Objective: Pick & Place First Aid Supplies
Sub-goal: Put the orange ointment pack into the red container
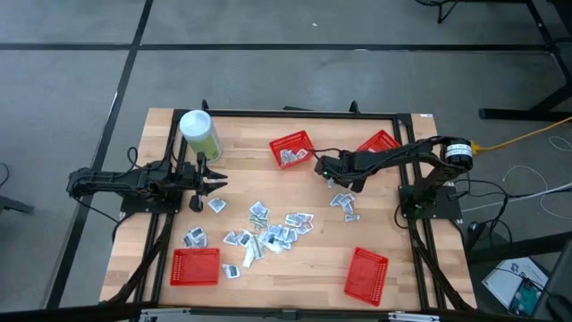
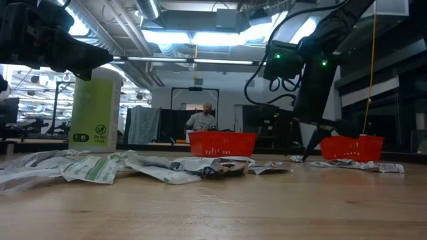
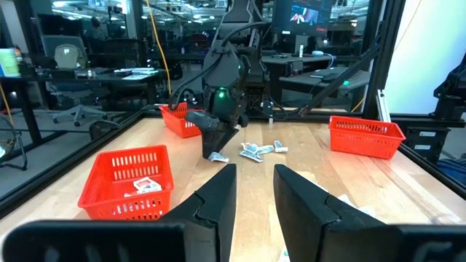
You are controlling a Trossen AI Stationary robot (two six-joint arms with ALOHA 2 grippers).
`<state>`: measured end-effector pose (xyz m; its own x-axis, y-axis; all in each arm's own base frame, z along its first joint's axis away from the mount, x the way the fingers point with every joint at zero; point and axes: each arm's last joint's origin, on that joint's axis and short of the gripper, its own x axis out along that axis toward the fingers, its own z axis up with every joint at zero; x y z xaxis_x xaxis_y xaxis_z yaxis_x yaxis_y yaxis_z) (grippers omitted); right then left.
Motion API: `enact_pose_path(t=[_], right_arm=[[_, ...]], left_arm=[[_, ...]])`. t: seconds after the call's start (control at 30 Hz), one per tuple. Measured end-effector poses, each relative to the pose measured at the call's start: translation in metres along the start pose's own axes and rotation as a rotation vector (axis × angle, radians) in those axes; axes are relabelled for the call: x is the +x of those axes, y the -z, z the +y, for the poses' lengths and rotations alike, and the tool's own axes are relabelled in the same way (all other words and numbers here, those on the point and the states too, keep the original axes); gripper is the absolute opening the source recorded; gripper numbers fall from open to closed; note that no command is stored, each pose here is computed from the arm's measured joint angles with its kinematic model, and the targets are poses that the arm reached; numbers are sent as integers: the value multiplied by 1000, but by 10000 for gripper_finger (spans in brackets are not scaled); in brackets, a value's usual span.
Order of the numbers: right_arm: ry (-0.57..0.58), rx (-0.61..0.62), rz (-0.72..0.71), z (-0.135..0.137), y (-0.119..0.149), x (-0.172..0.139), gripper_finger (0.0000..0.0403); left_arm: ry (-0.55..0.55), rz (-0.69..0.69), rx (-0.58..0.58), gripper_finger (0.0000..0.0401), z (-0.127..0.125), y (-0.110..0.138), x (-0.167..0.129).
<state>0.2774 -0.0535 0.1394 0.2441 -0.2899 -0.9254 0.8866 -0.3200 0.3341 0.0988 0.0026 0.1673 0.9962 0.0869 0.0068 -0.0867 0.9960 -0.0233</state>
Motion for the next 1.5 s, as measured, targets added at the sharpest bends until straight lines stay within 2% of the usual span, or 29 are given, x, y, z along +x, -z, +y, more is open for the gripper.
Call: enact_pose_path(t=[0.33, 0.8, 1.13, 1.33, 1.5], right_arm=[[9, 1, 29, -1, 1, 0, 158], [26, -2, 62, -2, 2, 1, 13], [-21, 2, 111, 4, 2, -9, 9], [-116, -168, 117, 22, 0, -28, 9], [-240, -448, 82, 49, -2, -50, 8]], left_arm=[[0, 0, 0, 88, 0, 0, 0], [0, 0, 0, 88, 0, 0, 0], [0, 0, 0, 88, 0, 0, 0], [0, 0, 0, 88, 0, 0, 0], [0, 0, 0, 88, 0, 0, 0]])
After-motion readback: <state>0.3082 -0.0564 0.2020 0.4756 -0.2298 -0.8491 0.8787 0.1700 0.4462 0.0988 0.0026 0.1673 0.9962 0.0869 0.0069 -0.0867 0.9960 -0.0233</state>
